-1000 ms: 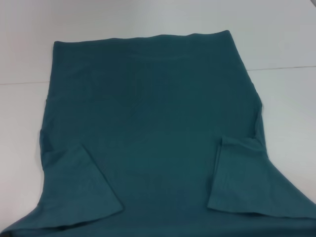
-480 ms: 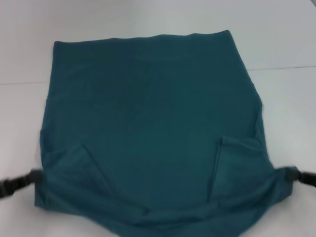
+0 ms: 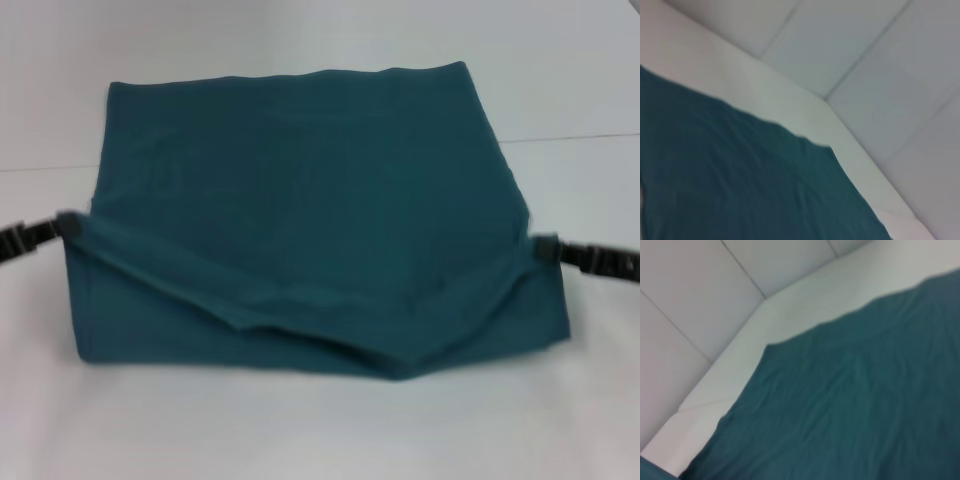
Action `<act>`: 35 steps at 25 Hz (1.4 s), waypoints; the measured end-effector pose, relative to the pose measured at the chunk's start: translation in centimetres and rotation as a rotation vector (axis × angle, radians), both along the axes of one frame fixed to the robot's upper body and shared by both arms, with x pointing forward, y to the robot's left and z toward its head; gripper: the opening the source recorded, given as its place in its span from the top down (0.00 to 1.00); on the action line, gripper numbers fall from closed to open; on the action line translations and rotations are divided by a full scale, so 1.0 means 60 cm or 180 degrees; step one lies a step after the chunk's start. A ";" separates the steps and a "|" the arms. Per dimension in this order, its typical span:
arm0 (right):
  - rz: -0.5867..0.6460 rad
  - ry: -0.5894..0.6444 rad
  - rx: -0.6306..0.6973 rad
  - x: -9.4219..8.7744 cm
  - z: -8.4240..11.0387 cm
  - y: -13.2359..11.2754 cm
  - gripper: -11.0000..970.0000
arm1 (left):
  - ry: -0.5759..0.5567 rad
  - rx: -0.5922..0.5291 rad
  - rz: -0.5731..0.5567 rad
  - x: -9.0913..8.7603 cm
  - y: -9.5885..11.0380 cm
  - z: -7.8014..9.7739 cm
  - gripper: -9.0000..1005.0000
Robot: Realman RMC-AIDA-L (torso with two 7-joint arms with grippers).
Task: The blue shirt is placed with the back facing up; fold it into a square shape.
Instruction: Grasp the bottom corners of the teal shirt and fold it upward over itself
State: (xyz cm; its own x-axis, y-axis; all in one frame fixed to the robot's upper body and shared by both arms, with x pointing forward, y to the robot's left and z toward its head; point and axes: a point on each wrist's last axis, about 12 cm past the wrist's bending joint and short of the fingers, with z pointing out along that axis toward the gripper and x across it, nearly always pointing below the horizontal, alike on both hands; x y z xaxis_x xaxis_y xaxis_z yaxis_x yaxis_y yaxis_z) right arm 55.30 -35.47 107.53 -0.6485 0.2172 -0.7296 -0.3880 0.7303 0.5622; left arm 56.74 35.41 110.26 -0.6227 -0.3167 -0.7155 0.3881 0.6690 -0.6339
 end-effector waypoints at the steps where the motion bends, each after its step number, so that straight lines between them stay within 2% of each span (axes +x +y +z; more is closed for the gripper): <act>1: -0.0024 -0.0063 -0.0014 0.009 0.004 0.003 0.93 | -0.0029 0.0001 0.0060 0.006 0.001 0.002 0.97; 8: -0.0272 -0.0324 -0.0219 0.072 0.028 0.020 0.93 | -0.0170 0.0012 0.0410 0.044 -0.002 0.008 0.97; 19: -0.0493 -0.0490 -0.0716 0.148 0.029 0.082 0.91 | -0.0243 0.0077 0.0765 0.082 -0.030 -0.008 0.97; 27: -0.0689 -0.0626 -0.0862 0.179 0.039 0.105 0.90 | -0.0335 0.0101 0.0953 0.100 -0.041 -0.009 0.97; 35: -0.0902 -0.0619 -0.0906 0.188 0.041 0.100 0.90 | -0.0480 0.0182 0.0956 0.126 -0.064 0.005 0.97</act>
State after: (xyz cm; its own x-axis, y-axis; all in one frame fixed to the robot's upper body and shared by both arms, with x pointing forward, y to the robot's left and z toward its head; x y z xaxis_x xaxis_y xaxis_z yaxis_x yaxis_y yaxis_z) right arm 66.58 -29.45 109.98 -0.4370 0.1394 -0.8886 -0.2288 0.9382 0.2597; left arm 64.32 31.59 110.57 -0.3934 -0.4267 -0.8144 0.2550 0.8004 -0.5425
